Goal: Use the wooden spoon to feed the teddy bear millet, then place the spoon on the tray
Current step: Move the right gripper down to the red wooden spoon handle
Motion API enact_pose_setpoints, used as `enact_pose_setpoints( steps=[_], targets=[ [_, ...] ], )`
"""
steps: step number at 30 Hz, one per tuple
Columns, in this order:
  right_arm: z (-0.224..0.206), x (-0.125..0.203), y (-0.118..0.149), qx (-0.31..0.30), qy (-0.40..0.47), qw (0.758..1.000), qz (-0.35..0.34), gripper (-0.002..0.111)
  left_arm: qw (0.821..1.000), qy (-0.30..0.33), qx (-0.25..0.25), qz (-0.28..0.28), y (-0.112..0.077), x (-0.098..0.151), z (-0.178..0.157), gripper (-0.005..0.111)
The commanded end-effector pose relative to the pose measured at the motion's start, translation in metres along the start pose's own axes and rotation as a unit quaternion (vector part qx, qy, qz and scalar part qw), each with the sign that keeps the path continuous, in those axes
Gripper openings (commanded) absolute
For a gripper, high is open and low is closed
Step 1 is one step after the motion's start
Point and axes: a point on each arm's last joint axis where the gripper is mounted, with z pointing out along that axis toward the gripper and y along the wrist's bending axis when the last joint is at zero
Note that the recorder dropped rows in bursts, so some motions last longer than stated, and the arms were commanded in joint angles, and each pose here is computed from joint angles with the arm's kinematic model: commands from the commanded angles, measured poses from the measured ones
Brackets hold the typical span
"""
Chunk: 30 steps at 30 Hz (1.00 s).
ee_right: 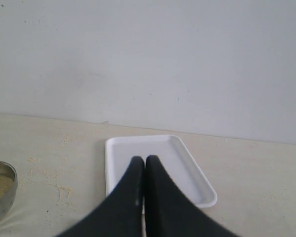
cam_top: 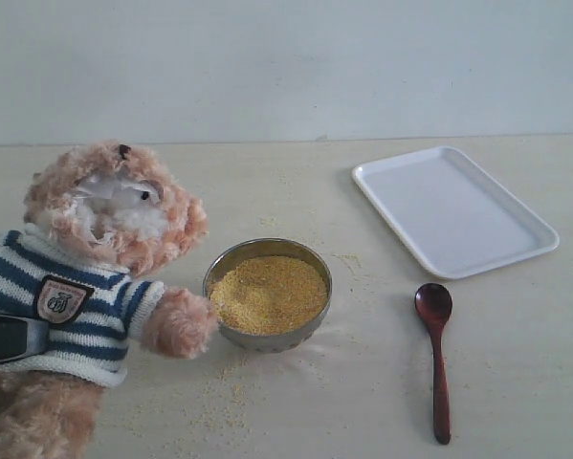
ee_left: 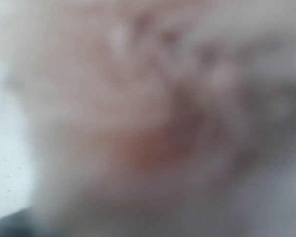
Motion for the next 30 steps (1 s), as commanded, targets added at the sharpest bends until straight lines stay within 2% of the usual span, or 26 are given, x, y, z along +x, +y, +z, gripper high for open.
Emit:
enact_pose_setpoints(
  steps=[1, 6, 8, 12, 14, 16, 18, 19, 20, 23, 25, 27, 30],
  targets=[
    [0.000, -0.001, 0.000, 0.000, -0.004, 1.000, -0.002, 0.000, 1.000, -0.007, 0.011, -0.007, -0.003, 0.000, -0.001, 0.005],
    [0.000, -0.005, 0.000, -0.001, -0.025, 1.000, 0.004, 0.000, 1.000, -0.007, 0.010, -0.007, -0.003, 0.000, -0.001, 0.005],
    [-0.001, -0.009, 0.000, -0.003, -0.050, 0.998, 0.037, 0.000, 1.000, -0.008, 0.009, -0.007, -0.003, 0.000, -0.001, 0.005],
    [-0.003, -0.020, 0.000, -0.019, -0.111, 0.980, 0.166, 0.000, 1.000, -0.008, 0.008, -0.007, -0.002, -0.001, -0.001, 0.005],
    [-0.003, -0.021, 0.000, -0.029, -0.113, 0.962, 0.246, 0.000, 1.000, -0.008, 0.008, -0.007, -0.002, -0.001, -0.001, 0.005],
    [-0.002, -0.018, 0.000, -0.029, -0.094, 0.950, 0.295, 0.000, 1.000, -0.008, 0.008, -0.007, -0.002, -0.001, -0.001, 0.005],
    [0.000, -0.002, 0.000, -0.001, -0.004, 0.964, 0.265, 0.000, 1.000, -0.008, 0.008, -0.007, -0.002, -0.001, -0.001, 0.005],
    [0.002, -0.011, -0.001, 0.009, 0.023, 0.960, 0.278, 0.000, 1.000, -0.008, 0.008, -0.007, -0.002, -0.001, -0.001, 0.005],
    [0.004, -0.016, -0.001, 0.012, 0.034, 0.964, 0.262, 0.000, 1.000, -0.008, 0.008, -0.007, -0.002, -0.001, -0.001, 0.005],
    [0.026, -0.024, 0.001, 0.022, 0.154, 0.967, 0.201, 0.000, 1.000, -0.008, 0.008, -0.007, -0.002, -0.001, -0.001, 0.005],
    [0.045, -0.024, 0.008, -0.003, 0.239, 0.958, 0.159, 0.000, 1.000, -0.008, 0.008, -0.007, -0.002, -0.001, -0.001, 0.005],
    [0.067, -0.022, 0.022, -0.039, 0.329, 0.938, 0.104, 0.000, 1.000, -0.008, 0.008, -0.007, -0.002, -0.001, -0.001, 0.005],
    [0.097, -0.017, 0.057, -0.115, 0.375, 0.918, 0.058, 0.002, 1.000, -0.008, 0.008, -0.007, -0.002, -0.001, -0.001, 0.005]
  ],
)
